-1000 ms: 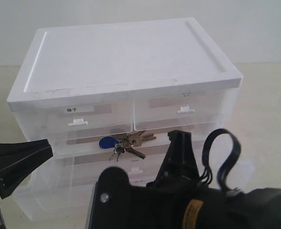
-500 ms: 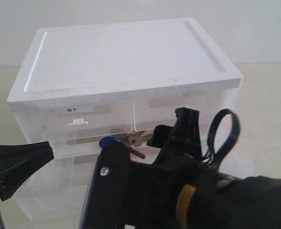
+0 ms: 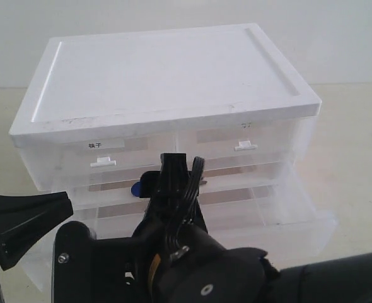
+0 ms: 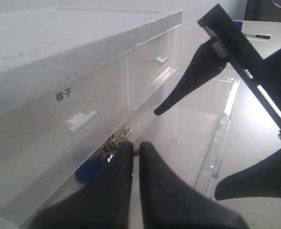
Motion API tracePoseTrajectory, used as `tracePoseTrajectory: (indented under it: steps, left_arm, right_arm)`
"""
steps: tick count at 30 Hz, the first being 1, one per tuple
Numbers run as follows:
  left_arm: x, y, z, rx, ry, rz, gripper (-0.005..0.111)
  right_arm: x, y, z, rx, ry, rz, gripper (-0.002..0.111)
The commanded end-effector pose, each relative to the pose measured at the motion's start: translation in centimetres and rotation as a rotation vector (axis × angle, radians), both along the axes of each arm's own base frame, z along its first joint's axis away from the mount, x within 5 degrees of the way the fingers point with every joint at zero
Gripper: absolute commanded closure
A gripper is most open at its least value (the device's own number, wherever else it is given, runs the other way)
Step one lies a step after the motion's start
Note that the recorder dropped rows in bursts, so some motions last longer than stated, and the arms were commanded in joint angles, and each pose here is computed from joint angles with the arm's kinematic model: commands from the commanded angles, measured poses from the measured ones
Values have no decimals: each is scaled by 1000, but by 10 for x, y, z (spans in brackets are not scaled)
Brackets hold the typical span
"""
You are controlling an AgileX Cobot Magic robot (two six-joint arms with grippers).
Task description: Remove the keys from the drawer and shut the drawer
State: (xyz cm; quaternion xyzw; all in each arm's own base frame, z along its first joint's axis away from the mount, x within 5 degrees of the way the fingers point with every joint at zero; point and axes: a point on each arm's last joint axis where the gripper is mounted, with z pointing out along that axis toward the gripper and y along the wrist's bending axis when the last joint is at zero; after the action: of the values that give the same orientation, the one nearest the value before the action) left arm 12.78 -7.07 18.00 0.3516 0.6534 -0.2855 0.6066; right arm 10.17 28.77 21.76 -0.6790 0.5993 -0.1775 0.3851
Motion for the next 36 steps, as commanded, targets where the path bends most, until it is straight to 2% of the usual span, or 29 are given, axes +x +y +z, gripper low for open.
tracePoseTrajectory:
  steps: [1, 3, 5, 12, 14, 17, 36]
  left_arm:
    - [-2, -1, 0, -14, 7, -10, 102]
    - [-2, -1, 0, -18, 13, -10, 102]
    - [-2, -1, 0, -18, 13, -10, 102]
    - [-2, -1, 0, -16, 13, -13, 102]
    - [-2, -1, 0, -16, 13, -13, 102]
    - [-2, -1, 0, -20, 13, -5, 102]
    - [9, 8, 4, -71, 11, 153, 102]
  right_arm:
    - [1, 1, 1, 14, 3, -14, 31]
    - [0, 0, -1, 23, 25, -35, 34]
    - [-1, -2, -3, 19, 32, -42, 43]
    - [-6, -9, -16, 3, 108, -62, 99]
    - [-8, -9, -19, -17, 124, -28, 108]
    - [-11, -9, -21, -63, 137, 27, 108]
    - [-20, -19, 5, 34, 228, 45, 108]
